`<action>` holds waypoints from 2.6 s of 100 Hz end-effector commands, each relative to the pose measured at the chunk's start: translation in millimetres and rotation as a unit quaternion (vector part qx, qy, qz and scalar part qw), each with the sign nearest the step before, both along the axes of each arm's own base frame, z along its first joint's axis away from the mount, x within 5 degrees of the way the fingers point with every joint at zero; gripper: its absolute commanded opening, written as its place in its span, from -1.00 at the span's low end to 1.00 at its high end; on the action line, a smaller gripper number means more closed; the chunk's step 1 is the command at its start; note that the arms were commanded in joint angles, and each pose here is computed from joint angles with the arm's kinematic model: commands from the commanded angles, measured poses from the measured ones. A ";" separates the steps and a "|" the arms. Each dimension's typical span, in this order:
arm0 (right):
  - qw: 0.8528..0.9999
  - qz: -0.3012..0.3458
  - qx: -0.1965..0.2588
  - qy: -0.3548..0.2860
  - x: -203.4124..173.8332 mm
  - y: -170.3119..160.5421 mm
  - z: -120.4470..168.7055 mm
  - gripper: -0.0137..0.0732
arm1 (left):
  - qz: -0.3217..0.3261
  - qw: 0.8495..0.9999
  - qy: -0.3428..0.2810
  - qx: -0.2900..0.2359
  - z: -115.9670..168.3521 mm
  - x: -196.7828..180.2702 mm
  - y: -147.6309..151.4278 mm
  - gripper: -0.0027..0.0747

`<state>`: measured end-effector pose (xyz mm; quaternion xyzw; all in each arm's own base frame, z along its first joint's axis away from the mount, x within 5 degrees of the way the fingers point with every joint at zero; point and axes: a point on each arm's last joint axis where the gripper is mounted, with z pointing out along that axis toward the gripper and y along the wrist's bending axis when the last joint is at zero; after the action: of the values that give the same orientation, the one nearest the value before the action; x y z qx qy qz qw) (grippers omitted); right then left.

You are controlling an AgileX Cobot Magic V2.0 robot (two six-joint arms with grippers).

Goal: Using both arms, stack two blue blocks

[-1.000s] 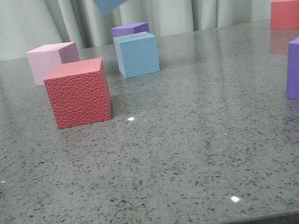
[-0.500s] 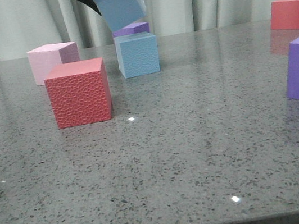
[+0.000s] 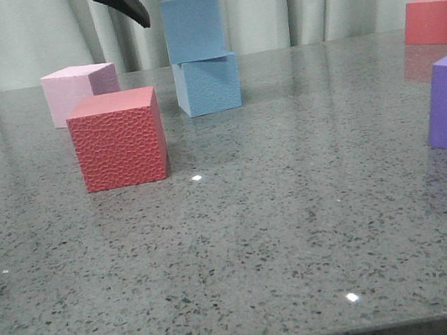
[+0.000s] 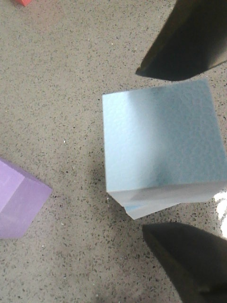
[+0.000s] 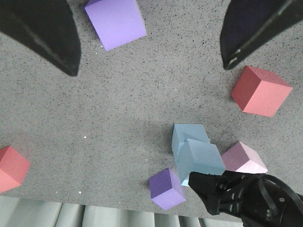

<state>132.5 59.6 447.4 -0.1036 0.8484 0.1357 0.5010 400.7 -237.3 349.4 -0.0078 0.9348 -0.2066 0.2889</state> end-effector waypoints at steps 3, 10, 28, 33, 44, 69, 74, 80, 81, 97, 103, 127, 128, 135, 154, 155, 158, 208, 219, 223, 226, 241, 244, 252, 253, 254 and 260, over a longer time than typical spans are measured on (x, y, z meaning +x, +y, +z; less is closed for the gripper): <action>0.999 -0.002 0.008 -0.047 -1.8 -2.6 13.5 0.70 | -0.011 0.996 -0.074 -0.042 53.0 -21.0 2.8 0.59; 0.999 -0.001 0.009 -0.049 -1.7 -2.5 13.8 0.70 | -0.022 0.995 -0.092 -0.032 61.8 -27.5 2.9 0.59; 0.998 -0.001 0.012 -0.057 -3.1 -3.1 14.4 0.70 | -0.052 0.989 -0.138 0.000 92.8 -60.8 -0.5 0.59; 0.998 0.000 0.016 -0.066 -5.2 -4.1 13.6 0.70 | -0.057 0.986 -0.154 0.027 100.3 -71.6 -1.1 0.59; 0.995 0.003 0.027 -0.091 -11.0 -6.4 7.5 0.70 | -0.065 0.978 -0.190 0.060 115.7 -90.9 -2.9 0.56; 0.989 0.010 0.047 -0.138 -33.9 -16.6 -20.8 0.70 | -0.082 0.966 -0.230 0.081 134.5 -124.4 0.1 0.28; 0.988 0.011 0.049 -0.145 -38.1 -18.7 -26.7 0.70 | -0.085 0.966 -0.230 0.087 133.1 -130.1 3.7 0.23; 0.987 0.012 0.050 -0.152 -43.0 -21.1 -33.7 0.70 | -0.089 0.965 -0.227 0.095 129.8 -138.1 9.8 0.15; 0.987 0.012 0.051 -0.154 -43.4 -21.2 -34.2 0.70 | -0.089 0.965 -0.228 0.096 129.5 -138.8 10.6 0.14; 0.984 0.013 0.057 -0.166 -55.1 -26.8 -47.4 0.70 | -0.100 0.962 -0.233 0.098 120.5 -164.4 34.1 -0.05; 0.983 0.013 0.061 -0.175 -60.3 -29.4 -50.2 0.70 | -0.101 0.961 -0.239 0.094 119.4 -176.8 46.1 -0.12; 0.981 0.013 0.060 -0.184 -74.7 -37.0 -70.2 0.69 | -0.116 0.957 -0.252 0.089 91.5 -218.0 84.7 -0.37; 0.981 0.013 0.061 -0.184 -75.2 -37.2 -70.9 0.69 | -0.116 0.957 -0.252 0.088 90.5 -219.0 85.7 -0.38; 0.981 0.012 0.062 -0.185 -79.1 -39.2 -77.9 0.69 | -0.121 0.955 -0.259 0.084 80.8 -229.1 94.6 -0.45; 0.979 0.011 0.067 -0.192 -89.8 -44.5 -90.3 0.34 | -0.135 0.948 -0.278 0.075 49.9 -253.0 115.6 -0.64; 0.979 0.011 0.067 -0.192 -90.3 -44.9 -90.9 0.31 | -0.136 0.948 -0.276 0.076 46.3 -253.7 116.0 -0.65; 0.980 0.011 0.067 -0.188 -91.0 -45.3 -92.8 0.19 | -0.138 0.948 -0.277 0.075 41.0 -256.9 118.8 -0.67; 0.983 0.013 0.049 -0.175 -84.3 -42.1 -112.8 -0.95 | -0.159 0.936 -0.311 0.047 -31.3 -303.4 158.7 -0.98; 0.981 0.017 0.051 -0.184 -80.0 -39.2 -121.5 -0.95 | -0.163 0.931 -0.326 0.034 -42.2 -309.8 162.9 -0.98; 0.981 0.019 0.052 -0.186 -78.8 -38.4 -124.3 -0.95 | -0.165 0.930 -0.328 0.033 -46.5 -311.8 164.5 -0.98; 0.981 0.019 0.052 -0.186 -78.3 -38.0 -125.7 -0.95 | -0.165 0.930 -0.327 0.033 -49.2 -312.7 165.3 -0.98; 0.981 0.019 0.052 -0.184 -77.5 -37.5 -128.5 -0.95 | -0.164 0.933 -0.318 0.031 -54.6 -314.8 167.1 -0.98; 0.981 0.019 0.052 -0.184 -77.5 -37.5 -128.5 -0.95 | -0.164 0.933 -0.318 0.031 -54.6 -314.8 167.1 -0.98; 0.981 0.019 0.051 -0.184 -77.5 -37.5 -128.4 -0.95 | -0.164 0.933 -0.318 0.031 -54.6 -314.8 167.1 -0.98; 0.981 0.019 0.051 -0.184 -77.5 -37.5 -128.4 -0.95 | -0.164 0.933 -0.318 0.031 -54.6 -314.8 167.1 -0.98; 0.981 0.019 0.051 -0.184 -77.5 -37.5 -128.4 -0.95 | -0.164 0.933 -0.318 0.031 -54.6 -314.8 167.1 -0.98; 0.981 0.019 0.051 -0.184 -77.5 -37.5 -128.4 -0.95 | -0.164 0.933 -0.318 0.031 -54.6 -314.8 167.1 -0.98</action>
<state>54.4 21.6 304.0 -0.1136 0.7650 0.1645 0.6122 85.7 -65.8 279.2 0.2192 0.8179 -0.1838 0.4992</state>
